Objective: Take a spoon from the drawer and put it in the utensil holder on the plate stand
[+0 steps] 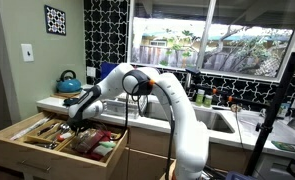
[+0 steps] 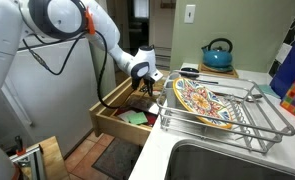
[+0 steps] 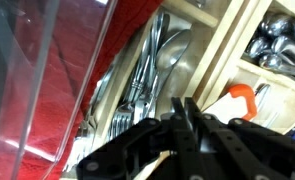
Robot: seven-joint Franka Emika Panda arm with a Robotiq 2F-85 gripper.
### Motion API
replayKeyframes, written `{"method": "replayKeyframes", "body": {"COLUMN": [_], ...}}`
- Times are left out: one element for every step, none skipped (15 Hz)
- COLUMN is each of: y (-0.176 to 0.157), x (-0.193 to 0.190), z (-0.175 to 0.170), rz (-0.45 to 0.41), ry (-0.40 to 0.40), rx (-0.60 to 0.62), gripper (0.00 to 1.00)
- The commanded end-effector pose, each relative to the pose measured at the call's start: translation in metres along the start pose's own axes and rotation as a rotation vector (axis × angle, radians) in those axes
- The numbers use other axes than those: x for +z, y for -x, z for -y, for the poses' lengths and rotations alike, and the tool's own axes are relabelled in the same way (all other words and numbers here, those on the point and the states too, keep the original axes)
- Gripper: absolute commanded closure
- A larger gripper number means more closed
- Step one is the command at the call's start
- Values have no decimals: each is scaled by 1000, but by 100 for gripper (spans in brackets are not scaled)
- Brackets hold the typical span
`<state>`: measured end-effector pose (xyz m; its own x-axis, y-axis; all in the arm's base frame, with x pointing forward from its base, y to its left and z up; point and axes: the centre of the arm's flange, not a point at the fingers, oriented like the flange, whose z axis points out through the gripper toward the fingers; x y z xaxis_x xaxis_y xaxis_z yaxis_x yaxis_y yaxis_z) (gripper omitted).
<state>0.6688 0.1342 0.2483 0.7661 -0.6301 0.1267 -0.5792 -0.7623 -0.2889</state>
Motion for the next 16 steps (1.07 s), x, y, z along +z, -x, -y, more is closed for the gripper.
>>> {"method": "replayKeyframes", "body": {"y": [21,23,24,25,23,20,16,13,11,9,8,8,7,7,6,4], "x": [-21,-23,-22,-22,-20,-19,-14,-8,-3,2,6,12,16,22,26,30], "z": [-17,-18,-18,-19,-21,-23,-26,-28,-29,-29,-29,-28,-29,-29,-29,-29], "rz": [1,0,12,-3,-26,-39,-29,-35,-30,-28,-22,-13,-9,-2,3,5], "ry": [18,18,16,26,35,35,29,30,24,19,22,26,34,42,48,52], "rx": [-15,-16,-19,-19,-27,-27,-14,-4,2,8,12,12,13,12,13,12], "gripper": [98,98,98,98,98,98,97,82,87,83,73,67,68,61,60,60]}}
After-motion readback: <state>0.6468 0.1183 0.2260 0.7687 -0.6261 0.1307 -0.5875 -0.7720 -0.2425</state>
